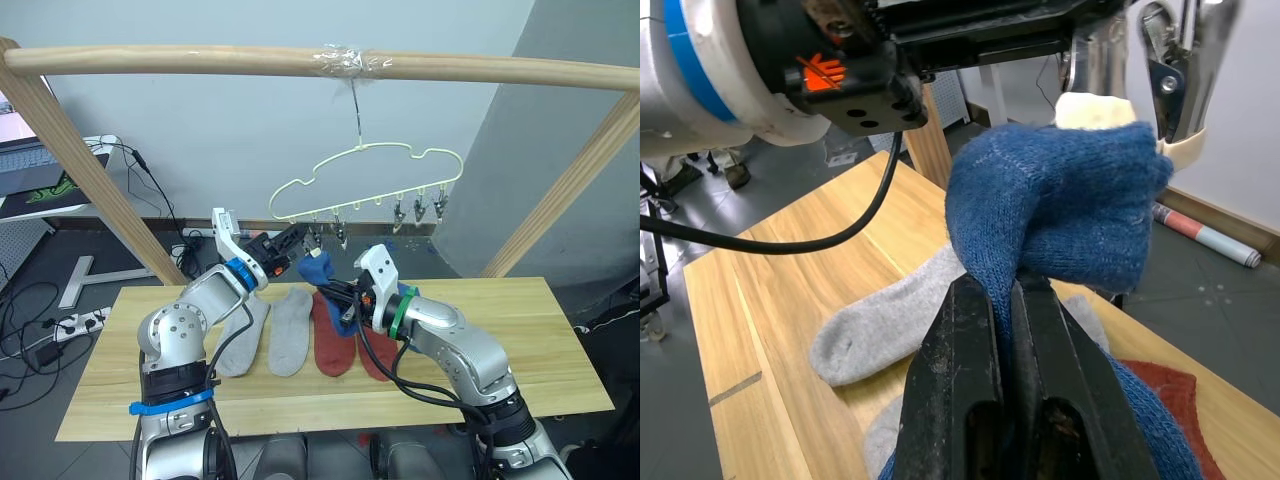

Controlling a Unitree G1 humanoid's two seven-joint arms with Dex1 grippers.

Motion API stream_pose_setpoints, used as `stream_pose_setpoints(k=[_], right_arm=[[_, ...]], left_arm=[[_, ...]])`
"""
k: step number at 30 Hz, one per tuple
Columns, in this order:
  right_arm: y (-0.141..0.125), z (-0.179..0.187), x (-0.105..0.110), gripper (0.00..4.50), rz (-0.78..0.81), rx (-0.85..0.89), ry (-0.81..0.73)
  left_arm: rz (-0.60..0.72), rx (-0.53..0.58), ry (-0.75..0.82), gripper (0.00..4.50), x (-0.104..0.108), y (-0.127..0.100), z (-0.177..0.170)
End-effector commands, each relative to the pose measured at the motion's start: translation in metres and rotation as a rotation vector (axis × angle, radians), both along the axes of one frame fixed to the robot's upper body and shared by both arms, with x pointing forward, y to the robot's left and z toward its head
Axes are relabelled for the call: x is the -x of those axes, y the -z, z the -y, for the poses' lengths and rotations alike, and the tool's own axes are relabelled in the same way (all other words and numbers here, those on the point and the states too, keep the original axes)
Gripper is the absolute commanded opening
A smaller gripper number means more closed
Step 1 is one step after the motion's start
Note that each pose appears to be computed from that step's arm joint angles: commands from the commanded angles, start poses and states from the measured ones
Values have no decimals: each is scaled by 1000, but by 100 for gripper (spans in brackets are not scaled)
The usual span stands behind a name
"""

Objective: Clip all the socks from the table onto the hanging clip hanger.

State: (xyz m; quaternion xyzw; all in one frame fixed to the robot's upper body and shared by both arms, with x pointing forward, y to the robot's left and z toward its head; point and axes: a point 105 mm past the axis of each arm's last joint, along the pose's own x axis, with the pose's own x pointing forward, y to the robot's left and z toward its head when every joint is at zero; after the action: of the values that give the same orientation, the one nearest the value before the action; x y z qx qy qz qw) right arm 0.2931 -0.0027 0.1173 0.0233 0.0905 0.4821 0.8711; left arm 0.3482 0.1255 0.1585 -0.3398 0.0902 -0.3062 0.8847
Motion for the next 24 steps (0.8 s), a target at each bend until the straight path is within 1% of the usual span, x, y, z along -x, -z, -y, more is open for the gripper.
stream_pose_setpoints(k=[1, 5, 8, 10, 12, 15, 17, 21, 24], right_arm=[[-22, -1, 1, 1, 48, -58, -5], [-26, 1, -1, 1, 32, -91, 7], [-32, 4, 6, 1, 4, -144, -19], [-36, 4, 16, 1, -25, -194, -61], [-35, 4, 25, 1, -50, -209, -98], [-33, 2, 32, 1, -78, -223, -118], [-30, 0, 31, 1, -95, -236, -106], [-32, 2, 23, 1, -95, -269, -64], [-36, 5, 21, 1, -80, -296, -48]], left_arm=[[57, 15, 37, 0, 5, -16, 6], [57, 14, 36, 0, 6, -16, 4], [52, 24, 20, 0, 5, -16, -1], [37, 61, 14, 0, 5, -18, -3], [20, 115, 13, 0, 5, -20, -4], [-1, 196, 30, 0, 8, -26, -3], [-13, 248, 53, 0, 12, -30, -1], [-21, 293, 122, 0, 23, -37, 7], [-35, 326, 120, 0, 25, -39, 4]])
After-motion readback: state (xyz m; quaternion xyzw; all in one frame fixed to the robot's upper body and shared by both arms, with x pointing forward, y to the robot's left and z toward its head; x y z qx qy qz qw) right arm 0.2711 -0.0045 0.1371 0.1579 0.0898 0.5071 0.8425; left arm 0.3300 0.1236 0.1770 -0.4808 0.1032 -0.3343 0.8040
